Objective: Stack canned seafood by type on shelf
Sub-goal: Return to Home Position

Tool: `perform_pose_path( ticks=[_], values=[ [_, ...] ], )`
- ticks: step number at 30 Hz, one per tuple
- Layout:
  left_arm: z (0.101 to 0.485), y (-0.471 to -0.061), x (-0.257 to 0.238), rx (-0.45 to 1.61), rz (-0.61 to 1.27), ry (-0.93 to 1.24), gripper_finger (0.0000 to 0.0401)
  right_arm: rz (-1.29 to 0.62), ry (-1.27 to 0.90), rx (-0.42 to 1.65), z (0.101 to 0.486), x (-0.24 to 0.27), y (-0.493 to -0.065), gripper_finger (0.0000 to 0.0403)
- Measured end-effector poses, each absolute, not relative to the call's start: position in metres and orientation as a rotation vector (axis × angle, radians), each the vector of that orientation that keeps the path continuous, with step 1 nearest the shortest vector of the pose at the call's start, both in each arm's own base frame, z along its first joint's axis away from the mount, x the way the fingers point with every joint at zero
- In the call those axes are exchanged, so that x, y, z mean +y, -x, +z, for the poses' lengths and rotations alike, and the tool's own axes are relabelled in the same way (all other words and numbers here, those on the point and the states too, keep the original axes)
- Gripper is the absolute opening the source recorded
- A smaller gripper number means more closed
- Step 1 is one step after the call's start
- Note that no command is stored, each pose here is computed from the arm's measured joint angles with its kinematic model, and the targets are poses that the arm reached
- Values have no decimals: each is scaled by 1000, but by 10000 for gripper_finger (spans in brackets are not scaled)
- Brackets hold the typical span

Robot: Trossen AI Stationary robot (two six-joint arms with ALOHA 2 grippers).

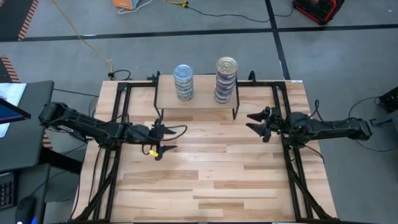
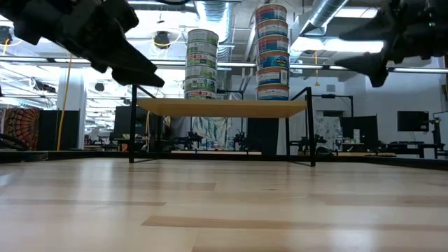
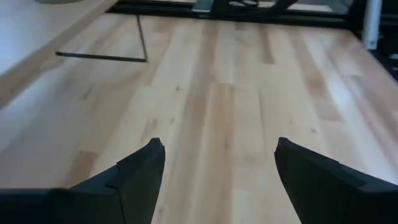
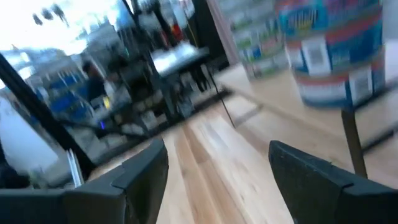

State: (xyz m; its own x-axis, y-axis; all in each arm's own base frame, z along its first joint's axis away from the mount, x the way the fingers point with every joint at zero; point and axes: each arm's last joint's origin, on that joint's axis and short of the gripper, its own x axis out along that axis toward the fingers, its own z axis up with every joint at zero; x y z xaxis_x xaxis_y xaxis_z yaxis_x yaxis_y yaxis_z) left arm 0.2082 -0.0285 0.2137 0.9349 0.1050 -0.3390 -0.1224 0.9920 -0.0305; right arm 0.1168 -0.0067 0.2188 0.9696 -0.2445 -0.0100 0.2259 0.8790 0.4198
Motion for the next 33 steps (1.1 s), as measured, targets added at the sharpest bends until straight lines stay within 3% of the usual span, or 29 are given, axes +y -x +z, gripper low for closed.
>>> perform_pose_path(
  ticks=[10,15,33],
  values=[
    [210,-204,-35,359,14,82,293,-170,-363,43,212,-5,-108,301],
    [195,-197,-34,261,-16,105,293,-184,-372,38,210,-8,-93,301],
    [169,-144,-27,232,-114,201,293,18,-238,53,208,-2,-80,302]
  ],
)
